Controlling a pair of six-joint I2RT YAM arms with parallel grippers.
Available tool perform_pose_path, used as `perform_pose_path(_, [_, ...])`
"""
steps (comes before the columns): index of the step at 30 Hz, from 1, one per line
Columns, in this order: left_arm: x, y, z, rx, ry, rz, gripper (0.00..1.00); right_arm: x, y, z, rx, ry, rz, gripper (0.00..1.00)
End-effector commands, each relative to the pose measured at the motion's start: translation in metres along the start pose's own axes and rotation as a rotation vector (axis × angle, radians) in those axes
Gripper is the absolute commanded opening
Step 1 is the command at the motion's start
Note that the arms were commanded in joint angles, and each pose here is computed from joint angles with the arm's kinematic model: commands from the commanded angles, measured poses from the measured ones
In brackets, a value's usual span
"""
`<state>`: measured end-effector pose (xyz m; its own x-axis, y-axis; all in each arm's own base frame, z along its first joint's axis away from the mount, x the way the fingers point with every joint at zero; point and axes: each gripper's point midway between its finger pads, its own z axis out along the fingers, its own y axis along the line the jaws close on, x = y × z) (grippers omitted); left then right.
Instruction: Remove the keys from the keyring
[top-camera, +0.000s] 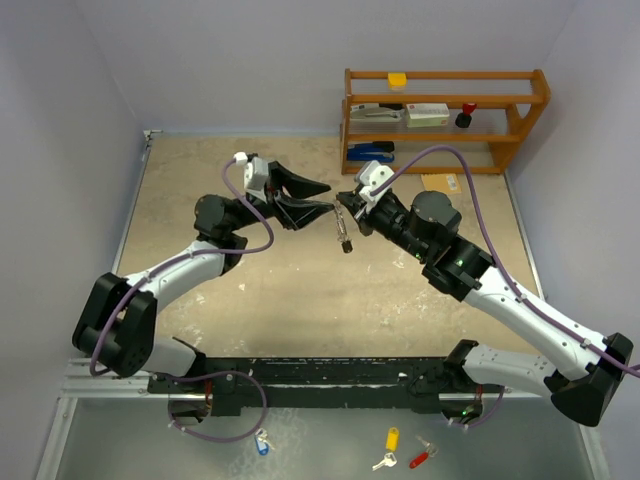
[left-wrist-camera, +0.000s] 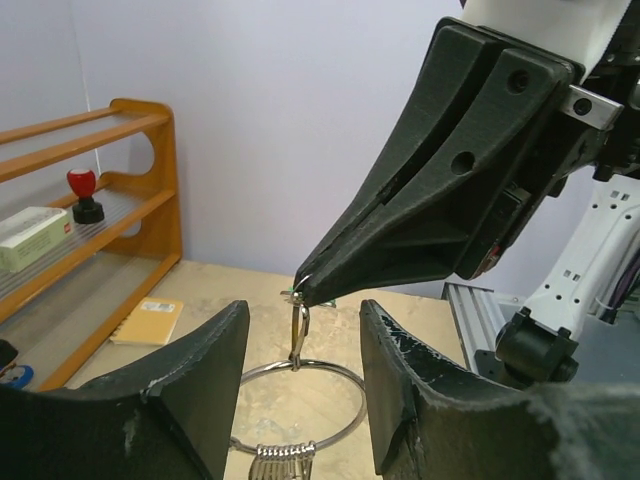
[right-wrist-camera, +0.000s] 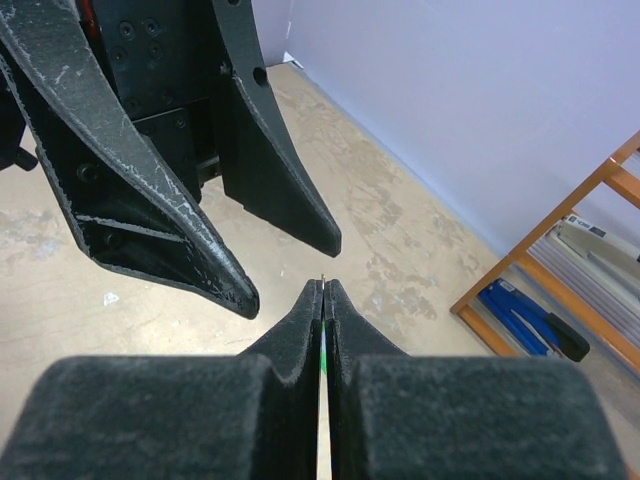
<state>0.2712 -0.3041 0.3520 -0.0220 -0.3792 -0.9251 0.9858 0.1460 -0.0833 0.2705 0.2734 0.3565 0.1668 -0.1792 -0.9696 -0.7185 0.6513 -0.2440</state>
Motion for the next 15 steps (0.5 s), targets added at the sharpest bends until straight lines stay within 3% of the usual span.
perform_pose_path(1, [-0.005, -0.012, -0.001, 0.059, -0.027, 0.011, 0.45, -0.050, -0.005, -0.012, 0.008, -0.146, 0.006, 0.00])
perform_pose_path(15, [-0.002, -0.020, 0.000, 0.133, -0.044, 0.003, 0.43, -0.057, 0.003, -0.011, -0.039, -0.173, 0.024, 0.00])
